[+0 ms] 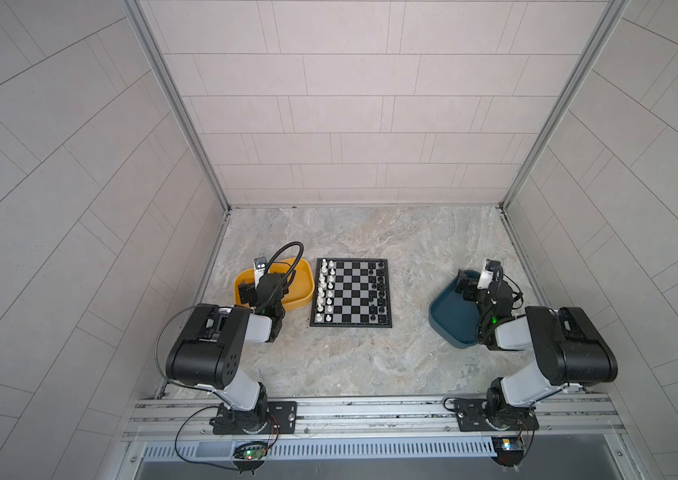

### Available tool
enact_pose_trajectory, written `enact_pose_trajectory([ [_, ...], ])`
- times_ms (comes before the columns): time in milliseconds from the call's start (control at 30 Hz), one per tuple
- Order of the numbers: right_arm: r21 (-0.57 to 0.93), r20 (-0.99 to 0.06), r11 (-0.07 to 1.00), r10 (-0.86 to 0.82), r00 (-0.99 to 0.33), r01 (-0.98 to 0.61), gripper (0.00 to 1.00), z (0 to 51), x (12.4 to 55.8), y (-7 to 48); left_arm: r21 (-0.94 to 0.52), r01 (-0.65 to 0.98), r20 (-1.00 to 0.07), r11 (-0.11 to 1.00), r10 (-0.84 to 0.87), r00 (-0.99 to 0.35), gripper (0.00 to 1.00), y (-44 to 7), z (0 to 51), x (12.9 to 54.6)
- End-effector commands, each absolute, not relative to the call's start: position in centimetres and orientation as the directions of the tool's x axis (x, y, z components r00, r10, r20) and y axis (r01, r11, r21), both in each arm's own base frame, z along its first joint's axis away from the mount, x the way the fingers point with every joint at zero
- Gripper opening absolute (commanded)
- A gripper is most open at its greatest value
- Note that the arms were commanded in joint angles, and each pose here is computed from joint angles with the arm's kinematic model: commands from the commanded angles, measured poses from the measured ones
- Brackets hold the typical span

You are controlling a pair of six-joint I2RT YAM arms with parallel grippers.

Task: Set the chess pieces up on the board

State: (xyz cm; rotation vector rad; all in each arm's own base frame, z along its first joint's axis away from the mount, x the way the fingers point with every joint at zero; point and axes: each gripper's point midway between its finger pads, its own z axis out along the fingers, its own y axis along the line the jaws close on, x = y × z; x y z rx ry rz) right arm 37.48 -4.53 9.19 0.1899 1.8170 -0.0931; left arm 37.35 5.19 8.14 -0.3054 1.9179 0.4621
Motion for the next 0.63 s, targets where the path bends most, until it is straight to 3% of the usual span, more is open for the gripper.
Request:
enact_pose_trajectory([
  [0, 0.008, -0.975, 0.988, 0.042, -0.22, 0.156, 0.99, 10.0, 37.7, -4.0, 0.139, -0.432, -0.951, 0.891, -0.001, -0.309, 1.0, 5.4, 9.6, 38.0],
  [433, -0.006, -0.97, 0.991, 0.028, -0.242, 0.137, 0.99, 9.7, 38.3, -3.7, 0.128, -0.425, -0.946, 0.896, -0.018, -0.323, 1.0, 5.6, 9.3, 38.3],
  [533, -0.121, -0.928, 0.982, -0.06, -0.367, 0.145, 0.99, 8.7, 39.6, -2.6, 0.13, -0.424, -0.947, 0.896, -0.014, -0.321, 1.0, 5.6, 9.3, 38.2],
  [600, -0.141, -0.922, 0.974, -0.064, -0.382, 0.178, 0.99, 8.8, 39.4, -2.7, 0.13, -0.426, -0.947, 0.895, -0.015, -0.32, 1.0, 5.6, 9.4, 38.2],
])
